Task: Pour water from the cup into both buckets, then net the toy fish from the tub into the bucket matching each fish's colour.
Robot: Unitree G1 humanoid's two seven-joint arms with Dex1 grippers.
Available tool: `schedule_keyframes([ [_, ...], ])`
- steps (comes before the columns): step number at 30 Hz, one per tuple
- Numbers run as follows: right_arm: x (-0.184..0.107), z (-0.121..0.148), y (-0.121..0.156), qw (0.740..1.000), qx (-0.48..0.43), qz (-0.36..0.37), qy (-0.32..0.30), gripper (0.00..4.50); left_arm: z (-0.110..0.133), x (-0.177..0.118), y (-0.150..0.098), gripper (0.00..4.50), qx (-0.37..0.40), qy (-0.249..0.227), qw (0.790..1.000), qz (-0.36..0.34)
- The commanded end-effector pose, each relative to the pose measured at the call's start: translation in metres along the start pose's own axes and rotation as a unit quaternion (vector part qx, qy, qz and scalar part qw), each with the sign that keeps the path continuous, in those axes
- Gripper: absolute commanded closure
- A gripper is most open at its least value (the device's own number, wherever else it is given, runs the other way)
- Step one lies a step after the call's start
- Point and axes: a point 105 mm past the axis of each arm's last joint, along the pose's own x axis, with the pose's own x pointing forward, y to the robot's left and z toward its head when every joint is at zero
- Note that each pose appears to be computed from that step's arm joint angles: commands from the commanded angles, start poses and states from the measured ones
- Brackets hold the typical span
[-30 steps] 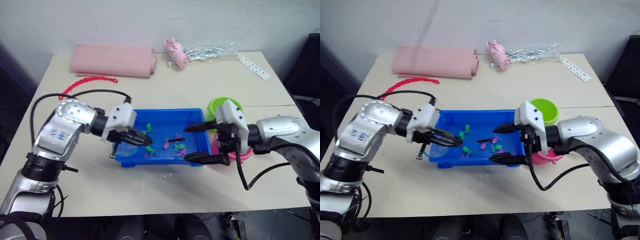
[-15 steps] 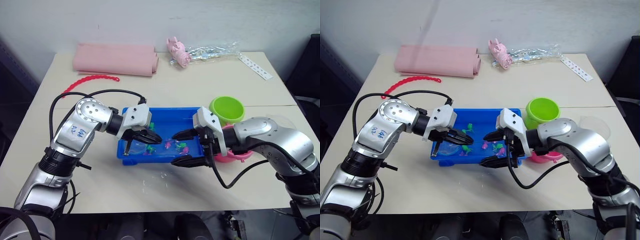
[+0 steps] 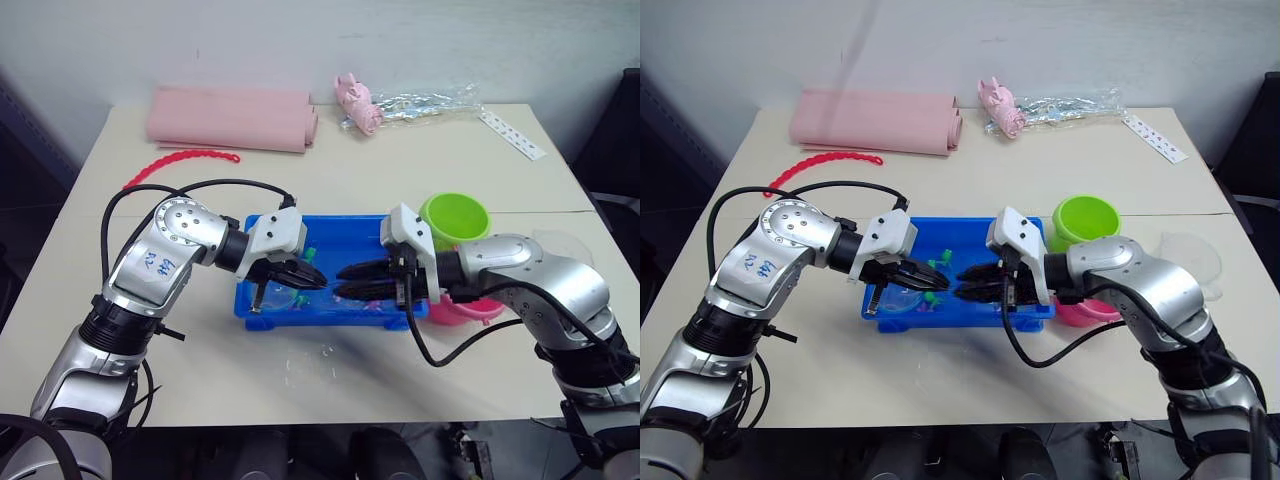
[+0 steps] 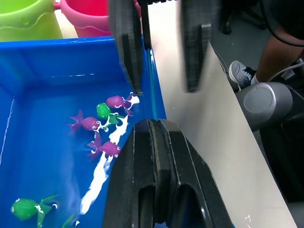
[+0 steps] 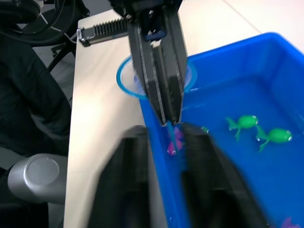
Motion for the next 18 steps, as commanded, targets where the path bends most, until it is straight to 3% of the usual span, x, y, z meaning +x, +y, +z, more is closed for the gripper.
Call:
schedule_keyframes([
  [1,-0.008,0.01,-0.002,1.0,-0.019,-0.007,-0.02,4.49,0.002,-0.006,0.002,4.5,0.002,-0.009,1.0,0.016],
  [6,-0.011,0.01,-0.005,0.999,-0.03,-0.012,-0.02,4.49,0.005,-0.007,0.001,4.5,0.006,-0.031,0.999,0.016],
  [8,-0.013,0.011,-0.005,0.999,-0.035,-0.009,-0.022,4.5,0.007,-0.009,0.001,3.82,0.005,-0.051,0.998,0.022],
  [9,-0.015,0.012,-0.005,0.999,-0.041,-0.007,-0.023,4.5,0.015,-0.012,0.004,3.74,0.011,-0.084,0.996,0.035],
  [10,-0.018,0.013,-0.005,0.999,-0.046,-0.006,-0.023,4.5,0.024,-0.018,0.007,3.21,0.01,-0.129,0.991,0.047],
  [13,-0.026,0.016,-0.009,0.998,-0.059,-0.01,-0.02,4.5,0.052,-0.051,0.013,2.29,-0.018,-0.275,0.959,0.068],
  [15,-0.034,0.015,-0.013,0.997,-0.069,-0.018,-0.01,4.5,0.05,-0.07,0.016,1.66,-0.025,-0.289,0.952,0.093],
  [18,-0.053,0.011,-0.023,0.995,-0.085,-0.042,0.007,4.5,0.035,-0.093,0.014,0.5,-0.008,-0.266,0.954,0.136],
])
